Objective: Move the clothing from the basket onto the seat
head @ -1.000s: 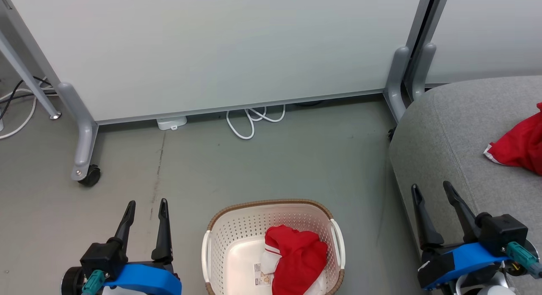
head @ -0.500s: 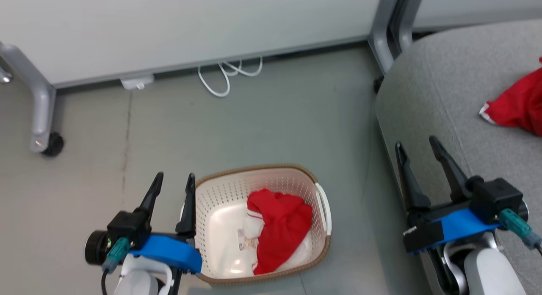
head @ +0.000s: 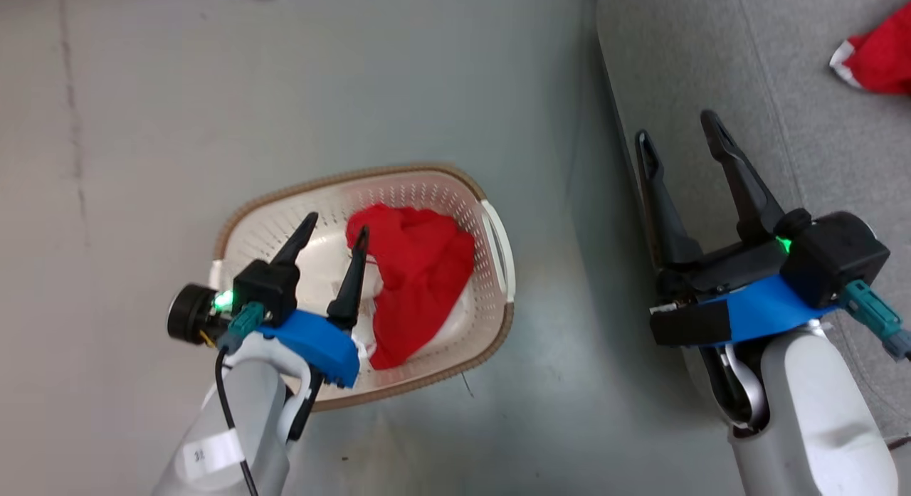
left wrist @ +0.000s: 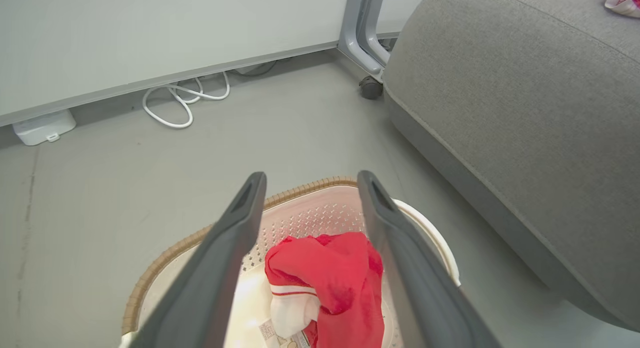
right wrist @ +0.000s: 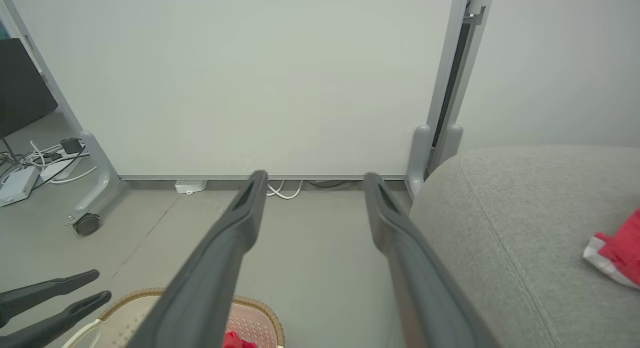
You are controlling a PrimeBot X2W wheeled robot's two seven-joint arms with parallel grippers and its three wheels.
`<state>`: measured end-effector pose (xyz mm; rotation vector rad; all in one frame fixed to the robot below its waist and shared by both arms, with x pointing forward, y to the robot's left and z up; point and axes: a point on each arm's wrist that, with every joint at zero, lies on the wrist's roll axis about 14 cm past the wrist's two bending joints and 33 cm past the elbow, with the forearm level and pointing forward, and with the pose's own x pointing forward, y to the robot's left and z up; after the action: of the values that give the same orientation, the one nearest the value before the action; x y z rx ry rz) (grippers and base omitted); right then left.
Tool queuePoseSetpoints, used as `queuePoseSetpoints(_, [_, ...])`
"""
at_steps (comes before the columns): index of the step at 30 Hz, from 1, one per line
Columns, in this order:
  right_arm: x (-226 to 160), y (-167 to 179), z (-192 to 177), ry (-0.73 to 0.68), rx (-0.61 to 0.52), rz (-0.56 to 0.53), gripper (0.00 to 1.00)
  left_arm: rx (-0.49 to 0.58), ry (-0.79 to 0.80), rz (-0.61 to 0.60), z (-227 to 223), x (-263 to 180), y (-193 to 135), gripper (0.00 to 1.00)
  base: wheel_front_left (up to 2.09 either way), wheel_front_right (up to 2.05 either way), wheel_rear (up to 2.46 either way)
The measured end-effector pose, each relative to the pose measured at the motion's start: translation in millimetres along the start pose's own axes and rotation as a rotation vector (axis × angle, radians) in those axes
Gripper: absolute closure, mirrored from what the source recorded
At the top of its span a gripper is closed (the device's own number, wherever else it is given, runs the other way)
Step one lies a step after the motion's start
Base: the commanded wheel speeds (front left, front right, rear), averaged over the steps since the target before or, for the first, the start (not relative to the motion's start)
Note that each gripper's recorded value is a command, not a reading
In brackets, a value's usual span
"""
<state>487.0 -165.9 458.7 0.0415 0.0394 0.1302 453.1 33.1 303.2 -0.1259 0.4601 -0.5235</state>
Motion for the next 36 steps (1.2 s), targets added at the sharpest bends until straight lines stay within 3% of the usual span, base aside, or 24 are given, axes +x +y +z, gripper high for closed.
queuePoseSetpoints(14, [6, -21, -69, 0.118, 0.021, -0.034, 0.0, 0.011, 0.266, -0.191, -109, 56, -24, 0.0, 0.0, 0.0, 0.0])
queuePoseSetpoints(22, [-2, -35, -89, 0.159, 0.029, -0.071, 0.0, 0.025, 0.332, -0.266, -143, 71, -41, 0.0, 0.0, 0.0, 0.0])
queuePoseSetpoints(36, [-3, -36, -101, 0.18, 0.041, -0.074, 0.0, 0.16, 0.495, -0.144, -194, 66, -6, 0.0, 0.0, 0.0, 0.0])
